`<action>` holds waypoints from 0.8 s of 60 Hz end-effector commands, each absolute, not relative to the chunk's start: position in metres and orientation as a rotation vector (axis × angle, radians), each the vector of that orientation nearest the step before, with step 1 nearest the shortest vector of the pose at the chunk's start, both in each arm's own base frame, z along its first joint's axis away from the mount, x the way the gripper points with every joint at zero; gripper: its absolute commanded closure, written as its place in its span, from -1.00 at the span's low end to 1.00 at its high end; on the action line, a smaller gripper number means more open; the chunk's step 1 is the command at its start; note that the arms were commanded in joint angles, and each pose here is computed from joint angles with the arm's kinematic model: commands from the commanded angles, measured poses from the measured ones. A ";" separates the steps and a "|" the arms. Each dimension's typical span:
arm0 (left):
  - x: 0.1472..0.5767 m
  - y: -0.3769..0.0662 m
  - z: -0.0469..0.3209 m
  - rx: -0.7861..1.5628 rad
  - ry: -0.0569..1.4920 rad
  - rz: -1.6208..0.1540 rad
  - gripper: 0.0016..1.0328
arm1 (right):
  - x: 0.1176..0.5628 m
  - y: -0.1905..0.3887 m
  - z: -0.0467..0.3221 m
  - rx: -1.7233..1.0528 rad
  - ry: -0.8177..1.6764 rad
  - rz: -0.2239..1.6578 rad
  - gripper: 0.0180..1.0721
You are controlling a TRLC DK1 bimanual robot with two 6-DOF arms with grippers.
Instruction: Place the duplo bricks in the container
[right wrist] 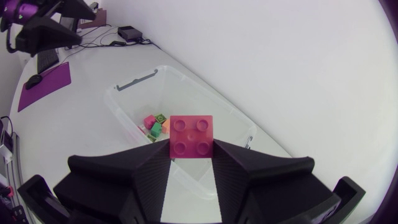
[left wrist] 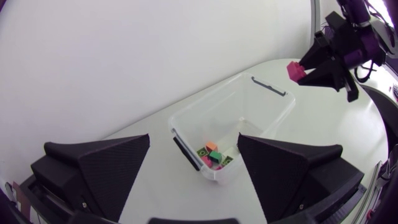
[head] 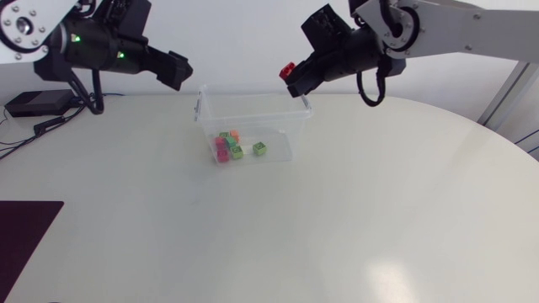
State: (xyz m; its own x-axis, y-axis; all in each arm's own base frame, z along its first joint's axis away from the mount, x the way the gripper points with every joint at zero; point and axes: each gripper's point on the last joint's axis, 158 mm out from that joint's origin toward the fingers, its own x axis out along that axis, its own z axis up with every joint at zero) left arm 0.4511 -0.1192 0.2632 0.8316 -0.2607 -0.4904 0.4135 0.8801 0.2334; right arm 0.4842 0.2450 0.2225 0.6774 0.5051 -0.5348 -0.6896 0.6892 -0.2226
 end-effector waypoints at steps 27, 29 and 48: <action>0.349 -0.067 0.249 0.312 0.529 -0.272 -0.93 | 0.536 0.254 0.201 -0.415 0.526 0.592 -0.93; 0.345 -0.062 0.247 0.310 0.533 -0.261 -0.93 | 0.532 0.251 0.206 -0.420 0.519 0.585 -0.93; 0.302 -0.031 0.256 0.305 0.486 -0.182 -0.92 | 0.494 0.165 0.281 -0.374 0.426 0.328 -0.93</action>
State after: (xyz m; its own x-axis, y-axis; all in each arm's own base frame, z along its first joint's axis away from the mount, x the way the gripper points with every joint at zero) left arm 0.3125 -0.0399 0.2590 0.8620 -0.1224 -0.4918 0.2697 0.9324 0.2406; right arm 0.5065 0.1918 0.2659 0.8277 0.2789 -0.4870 -0.4579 0.8374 -0.2985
